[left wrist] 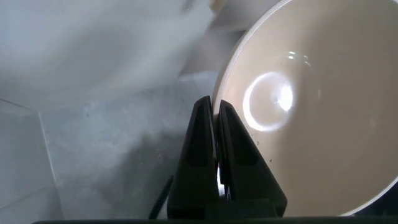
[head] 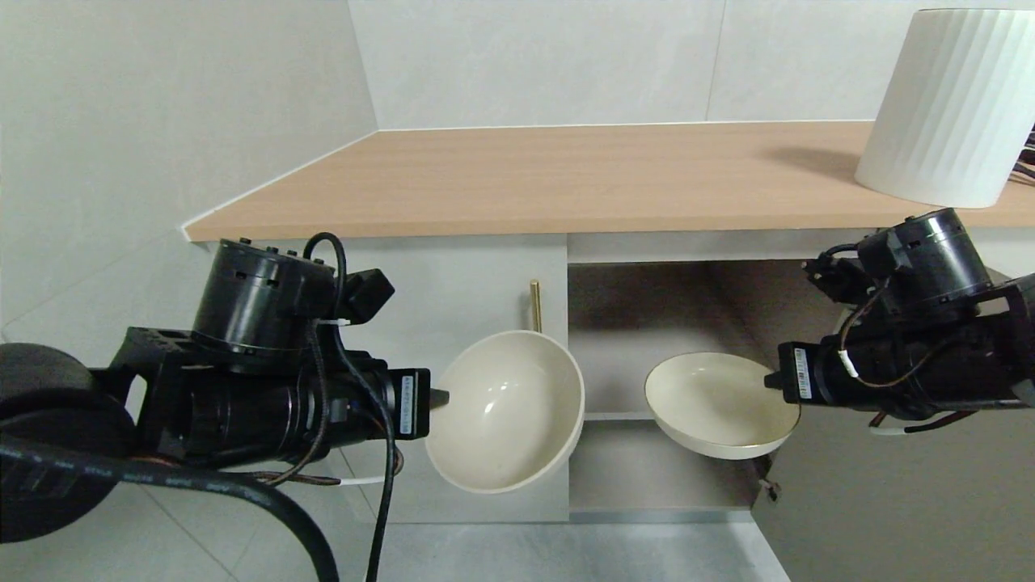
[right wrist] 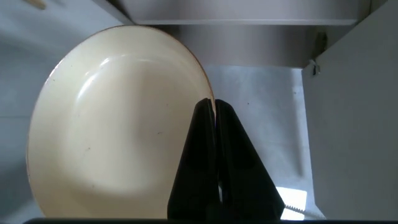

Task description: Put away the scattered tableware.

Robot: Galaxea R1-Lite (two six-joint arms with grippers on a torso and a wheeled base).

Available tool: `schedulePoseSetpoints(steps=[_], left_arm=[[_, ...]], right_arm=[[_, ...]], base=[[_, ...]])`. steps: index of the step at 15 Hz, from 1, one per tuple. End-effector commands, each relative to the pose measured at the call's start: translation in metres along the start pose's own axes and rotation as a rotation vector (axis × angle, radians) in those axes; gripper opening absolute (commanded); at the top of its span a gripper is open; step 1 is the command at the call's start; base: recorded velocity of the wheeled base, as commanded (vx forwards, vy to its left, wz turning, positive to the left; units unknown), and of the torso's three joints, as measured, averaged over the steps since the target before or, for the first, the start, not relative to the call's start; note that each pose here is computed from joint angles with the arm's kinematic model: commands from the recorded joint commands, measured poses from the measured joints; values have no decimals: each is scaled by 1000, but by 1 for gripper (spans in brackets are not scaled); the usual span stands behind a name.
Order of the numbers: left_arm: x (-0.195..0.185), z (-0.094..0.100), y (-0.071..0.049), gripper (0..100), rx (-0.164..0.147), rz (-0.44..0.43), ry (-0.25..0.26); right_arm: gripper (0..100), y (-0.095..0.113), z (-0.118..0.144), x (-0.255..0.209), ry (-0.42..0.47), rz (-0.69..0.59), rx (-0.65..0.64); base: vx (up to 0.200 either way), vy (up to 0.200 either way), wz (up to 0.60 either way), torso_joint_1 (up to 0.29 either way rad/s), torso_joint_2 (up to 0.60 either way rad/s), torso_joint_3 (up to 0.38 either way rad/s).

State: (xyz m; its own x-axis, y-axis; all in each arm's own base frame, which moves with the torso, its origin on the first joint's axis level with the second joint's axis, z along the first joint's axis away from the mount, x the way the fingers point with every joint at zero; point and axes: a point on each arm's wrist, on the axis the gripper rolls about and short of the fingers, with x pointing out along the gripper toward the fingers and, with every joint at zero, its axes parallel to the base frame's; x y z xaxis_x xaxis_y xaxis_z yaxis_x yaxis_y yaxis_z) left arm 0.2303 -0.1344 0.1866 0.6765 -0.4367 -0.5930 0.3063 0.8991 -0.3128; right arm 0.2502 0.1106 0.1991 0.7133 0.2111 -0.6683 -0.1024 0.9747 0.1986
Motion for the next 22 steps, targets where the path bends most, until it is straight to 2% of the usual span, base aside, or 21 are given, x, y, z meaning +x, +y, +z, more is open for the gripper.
schedulePoseSetpoints(steps=[1, 3, 4, 7, 8, 10, 12, 13, 18, 19, 22], left_arm=[[9, -7, -5, 0, 15, 0, 61], [12, -9, -5, 0, 14, 10, 94], [14, -10, -7, 0, 18, 10, 105], [16, -11, -8, 0, 20, 8, 113], [16, -12, -9, 0, 22, 5, 116], [19, -16, -14, 0, 36, -7, 134], [21, -18, -14, 0, 38, -6, 142], [23, -19, -14, 0, 36, -4, 151], [32, -23, -14, 0, 40, 4, 176], [32, -23, -14, 0, 40, 5, 178], [33, -23, -14, 0, 38, 5, 179]], right_arm=[[0, 1, -6, 35, 54, -49, -7], [0, 1, -11, 63, 65, -114, -7], [0, 1, -16, 93, 56, -164, -5], [0, -5, -27, 140, 45, -200, 50], [0, -10, -30, 161, 24, -206, 107], [0, -19, -33, 186, -2, -240, 141], [0, -27, -31, 203, -46, -278, 165], [0, -32, -26, 221, -124, -285, 218], [0, -39, -29, 251, -144, -311, 238], [0, -44, -22, 256, -185, -361, 251], [0, -43, -19, 265, -203, -361, 253]], base=[[0, 0, 0, 0, 0, 0], [0, 0, 0, 0, 0, 0], [0, 0, 0, 0, 0, 0], [0, 0, 0, 0, 0, 0], [0, 0, 0, 0, 0, 0], [0, 0, 0, 0, 0, 0], [0, 0, 0, 0, 0, 0], [0, 0, 0, 0, 0, 0], [0, 0, 0, 0, 0, 0], [0, 0, 0, 0, 0, 0], [0, 0, 0, 0, 0, 0]])
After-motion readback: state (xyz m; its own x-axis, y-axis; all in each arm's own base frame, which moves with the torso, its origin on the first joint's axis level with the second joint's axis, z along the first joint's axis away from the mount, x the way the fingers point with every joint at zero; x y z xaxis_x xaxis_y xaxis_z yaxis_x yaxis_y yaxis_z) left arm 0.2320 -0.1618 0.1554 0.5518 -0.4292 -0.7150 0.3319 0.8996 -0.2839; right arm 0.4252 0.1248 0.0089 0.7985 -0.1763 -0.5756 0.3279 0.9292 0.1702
